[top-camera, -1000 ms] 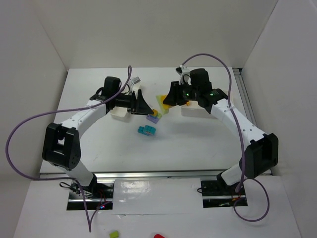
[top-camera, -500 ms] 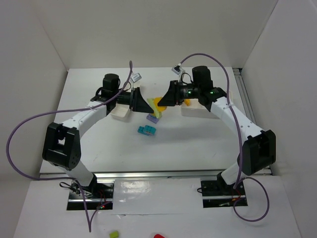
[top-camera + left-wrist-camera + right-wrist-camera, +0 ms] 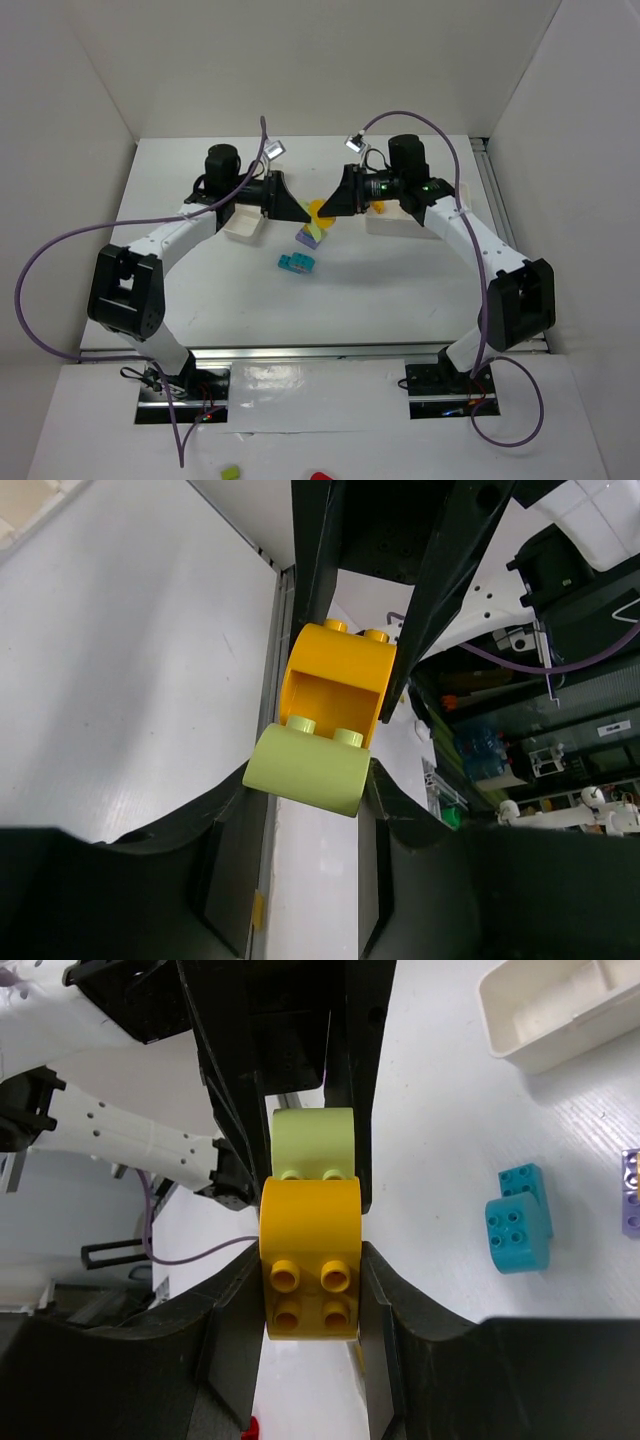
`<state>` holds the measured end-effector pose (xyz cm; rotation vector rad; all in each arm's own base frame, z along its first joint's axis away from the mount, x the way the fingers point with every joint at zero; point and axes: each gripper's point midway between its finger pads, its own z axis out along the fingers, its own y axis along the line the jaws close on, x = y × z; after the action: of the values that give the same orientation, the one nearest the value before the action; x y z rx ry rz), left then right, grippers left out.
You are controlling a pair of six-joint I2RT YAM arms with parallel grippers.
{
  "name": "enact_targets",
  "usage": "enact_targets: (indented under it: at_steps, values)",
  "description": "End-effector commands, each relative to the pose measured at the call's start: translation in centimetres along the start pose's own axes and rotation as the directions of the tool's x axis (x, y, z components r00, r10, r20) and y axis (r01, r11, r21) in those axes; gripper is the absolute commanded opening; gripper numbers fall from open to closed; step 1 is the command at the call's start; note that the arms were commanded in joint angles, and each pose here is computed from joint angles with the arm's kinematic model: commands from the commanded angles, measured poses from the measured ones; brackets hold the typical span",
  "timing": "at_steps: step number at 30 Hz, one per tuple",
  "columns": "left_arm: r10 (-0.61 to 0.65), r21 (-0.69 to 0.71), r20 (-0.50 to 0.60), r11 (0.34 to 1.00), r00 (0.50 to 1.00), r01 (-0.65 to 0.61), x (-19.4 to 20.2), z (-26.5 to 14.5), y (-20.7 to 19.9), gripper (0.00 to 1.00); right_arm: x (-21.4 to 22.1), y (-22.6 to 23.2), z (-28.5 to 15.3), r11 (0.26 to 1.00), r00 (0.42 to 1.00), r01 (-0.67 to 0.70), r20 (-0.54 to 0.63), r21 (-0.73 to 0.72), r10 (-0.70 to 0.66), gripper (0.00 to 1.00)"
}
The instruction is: Sort the legos into containers by color
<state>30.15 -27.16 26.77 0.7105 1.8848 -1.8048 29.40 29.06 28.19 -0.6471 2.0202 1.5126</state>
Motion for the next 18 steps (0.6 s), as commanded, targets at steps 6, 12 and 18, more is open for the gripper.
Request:
enact_targets:
  at_steps: [6, 12, 18]
  values:
    - [0.103, 0.077, -0.042, 0.992, 0.994, -0.099, -0.4, 0.9, -2.2, 0.25, -0.7, -0.4, 0.5, 1.0, 0.999, 0.016, 0.028, -0.015, -0.016, 0.32]
    - [0.056, 0.008, -0.05, 0.998, 0.997, -0.055, -0.3, 1.1, -0.4, 0.0, -1.3, -2.5, -0.5, 0.994, 0.997, -0.006, 0.08, 0.105, -0.002, 0.32]
    - [-0.017, -0.091, 0.021, 0.996, 1.0, 0.019, -0.8, -0.2, 2.4, 0.0, -2.2, -4.0, -1.5, 0.979, 0.99, -0.032, 0.138, 0.201, 0.004, 0.32]
